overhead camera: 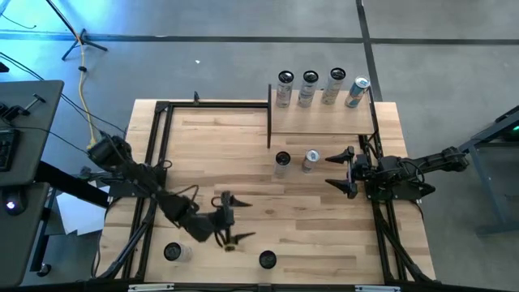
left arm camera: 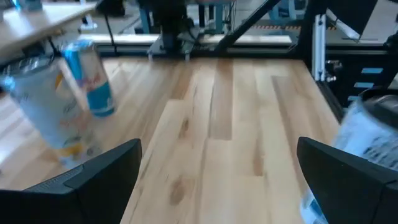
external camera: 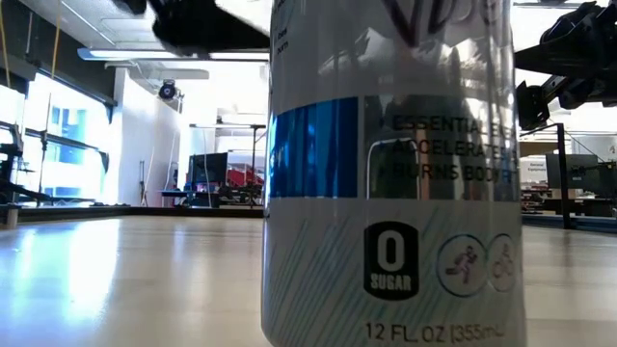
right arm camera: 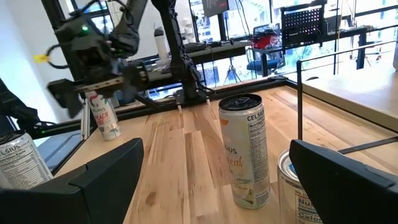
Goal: Place canned beverage on shelf
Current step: Move the white blue soda can to the center of the table
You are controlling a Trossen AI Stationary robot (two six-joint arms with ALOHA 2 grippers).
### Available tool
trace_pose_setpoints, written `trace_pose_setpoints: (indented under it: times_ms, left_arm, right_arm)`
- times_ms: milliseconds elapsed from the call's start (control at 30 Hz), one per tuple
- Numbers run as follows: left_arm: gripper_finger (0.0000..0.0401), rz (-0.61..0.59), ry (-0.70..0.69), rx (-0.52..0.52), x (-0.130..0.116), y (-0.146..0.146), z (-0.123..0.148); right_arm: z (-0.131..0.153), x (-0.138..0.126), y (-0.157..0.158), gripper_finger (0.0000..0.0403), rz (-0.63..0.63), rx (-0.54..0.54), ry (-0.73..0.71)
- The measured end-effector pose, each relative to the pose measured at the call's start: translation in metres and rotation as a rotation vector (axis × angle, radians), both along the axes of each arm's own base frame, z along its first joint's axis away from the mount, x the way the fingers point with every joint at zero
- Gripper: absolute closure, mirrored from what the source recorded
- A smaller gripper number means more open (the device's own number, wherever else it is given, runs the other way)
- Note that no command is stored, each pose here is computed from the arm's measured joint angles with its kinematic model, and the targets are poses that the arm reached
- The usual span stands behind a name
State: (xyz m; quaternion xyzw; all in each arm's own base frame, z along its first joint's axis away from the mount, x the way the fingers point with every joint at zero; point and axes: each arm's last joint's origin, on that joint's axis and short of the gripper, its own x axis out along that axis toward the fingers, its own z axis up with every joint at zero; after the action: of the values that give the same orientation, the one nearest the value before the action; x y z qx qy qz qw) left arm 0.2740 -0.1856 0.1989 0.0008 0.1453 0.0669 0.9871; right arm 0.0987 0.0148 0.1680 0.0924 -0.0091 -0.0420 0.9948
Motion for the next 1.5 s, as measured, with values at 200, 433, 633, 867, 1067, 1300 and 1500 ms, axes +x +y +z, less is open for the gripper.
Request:
trace_pose_setpoints:
  times_ms: [200,433,633,867,1067,1300,1500]
  left_arm:
    - [0.0001,-0.01,-0.076,0.028,0.004,-0.039,0.023]
    - [0.0001,-0.025,-0.11,0.013,0.022,-0.085,0.026]
    - [0.0001,-0.012,-0.122,0.015,0.034,-0.108,0.013]
    - [0.0001,-0.029,-0.131,-0.038,0.043,-0.116,-0.005]
    - [0.0001,-0.001,-0.131,-0.025,0.049,-0.113,-0.016]
    - [0.0001,0.006,-0.119,-0.083,0.054,-0.106,-0.021]
    - [0.0001,0.026,-0.095,-0.186,0.059,-0.098,-0.037]
  right_arm:
    - [0.0,0.0,0.0,0.0014,0.003,0.0,0.0]
    - [0.0,0.0,0.0,0.0014,0.003,0.0,0.0]
    - [0.0,0.0,0.0,0.0014,0.003,0.0,0.0]
    - [0.0,0.0,0.0,0.0014,0.002,0.0,0.0]
    - [0.0,0.0,0.0,0.0014,0.001,0.0,0.0]
    - [0.0,0.0,0.0,0.0014,-0.002,0.0,0.0]
    - [0.0,0.0,0.0,0.0014,-0.002,0.0,0.0]
